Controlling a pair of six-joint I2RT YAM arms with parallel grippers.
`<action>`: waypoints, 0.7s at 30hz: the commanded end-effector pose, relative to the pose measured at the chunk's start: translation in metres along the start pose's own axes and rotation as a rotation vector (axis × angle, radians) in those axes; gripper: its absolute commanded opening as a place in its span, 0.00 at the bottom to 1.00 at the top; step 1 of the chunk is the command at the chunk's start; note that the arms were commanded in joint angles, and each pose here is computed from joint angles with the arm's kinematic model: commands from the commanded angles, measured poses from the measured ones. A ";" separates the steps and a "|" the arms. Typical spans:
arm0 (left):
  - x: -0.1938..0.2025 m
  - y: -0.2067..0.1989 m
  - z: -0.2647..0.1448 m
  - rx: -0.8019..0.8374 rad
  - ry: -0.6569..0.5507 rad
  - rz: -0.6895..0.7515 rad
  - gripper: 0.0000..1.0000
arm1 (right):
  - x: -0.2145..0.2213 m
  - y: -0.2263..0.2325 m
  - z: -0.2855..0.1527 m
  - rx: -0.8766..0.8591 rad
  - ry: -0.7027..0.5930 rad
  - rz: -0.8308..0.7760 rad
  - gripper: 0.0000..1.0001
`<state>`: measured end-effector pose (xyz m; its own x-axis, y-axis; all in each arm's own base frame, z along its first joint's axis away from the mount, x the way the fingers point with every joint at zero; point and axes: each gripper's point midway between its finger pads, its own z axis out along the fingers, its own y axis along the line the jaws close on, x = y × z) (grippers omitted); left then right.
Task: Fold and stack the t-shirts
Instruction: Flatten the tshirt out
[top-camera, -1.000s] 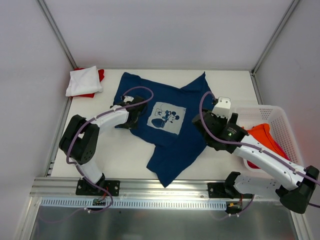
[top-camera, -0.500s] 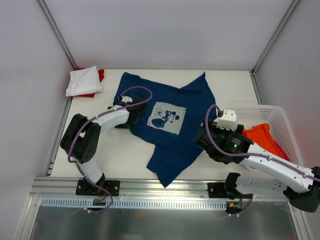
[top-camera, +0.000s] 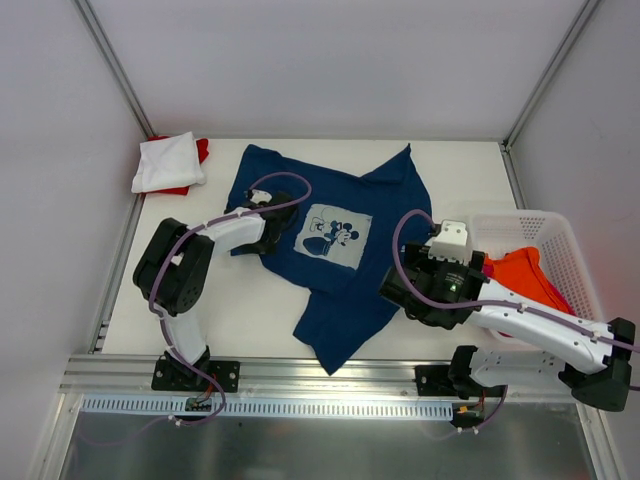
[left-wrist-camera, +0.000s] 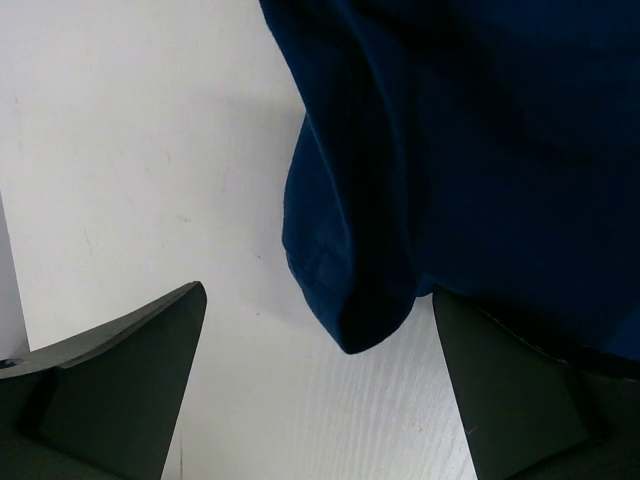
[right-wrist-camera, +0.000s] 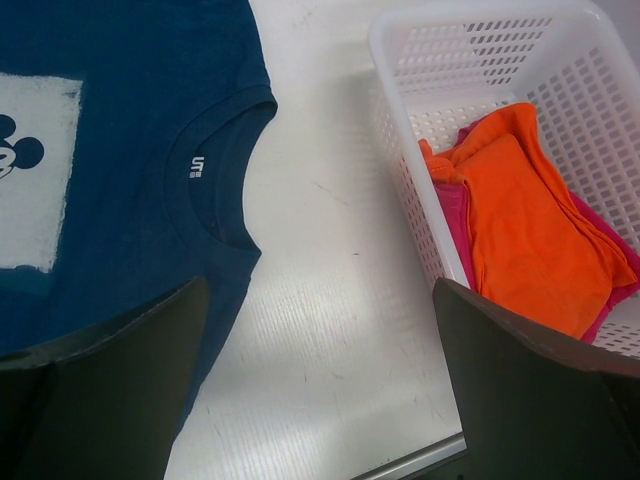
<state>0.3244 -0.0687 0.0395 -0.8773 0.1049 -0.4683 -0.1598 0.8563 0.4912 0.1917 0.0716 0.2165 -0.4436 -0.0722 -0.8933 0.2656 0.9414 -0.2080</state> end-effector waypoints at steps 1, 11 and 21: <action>-0.014 -0.002 -0.001 0.043 -0.023 -0.025 0.99 | -0.010 -0.007 -0.003 0.024 -0.034 0.012 0.99; -0.013 0.012 0.001 0.033 -0.033 -0.047 0.56 | -0.003 0.006 -0.003 0.047 -0.023 -0.053 1.00; -0.011 0.015 0.003 0.031 -0.034 -0.057 0.04 | 0.007 0.021 -0.018 0.005 -0.010 -0.099 1.00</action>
<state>0.3316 -0.0605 0.0353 -0.8709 0.0870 -0.4837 -0.1674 0.8729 0.4584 0.1905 0.1160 0.2037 -0.4312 -0.0622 -0.9001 0.2370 0.9548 -0.1795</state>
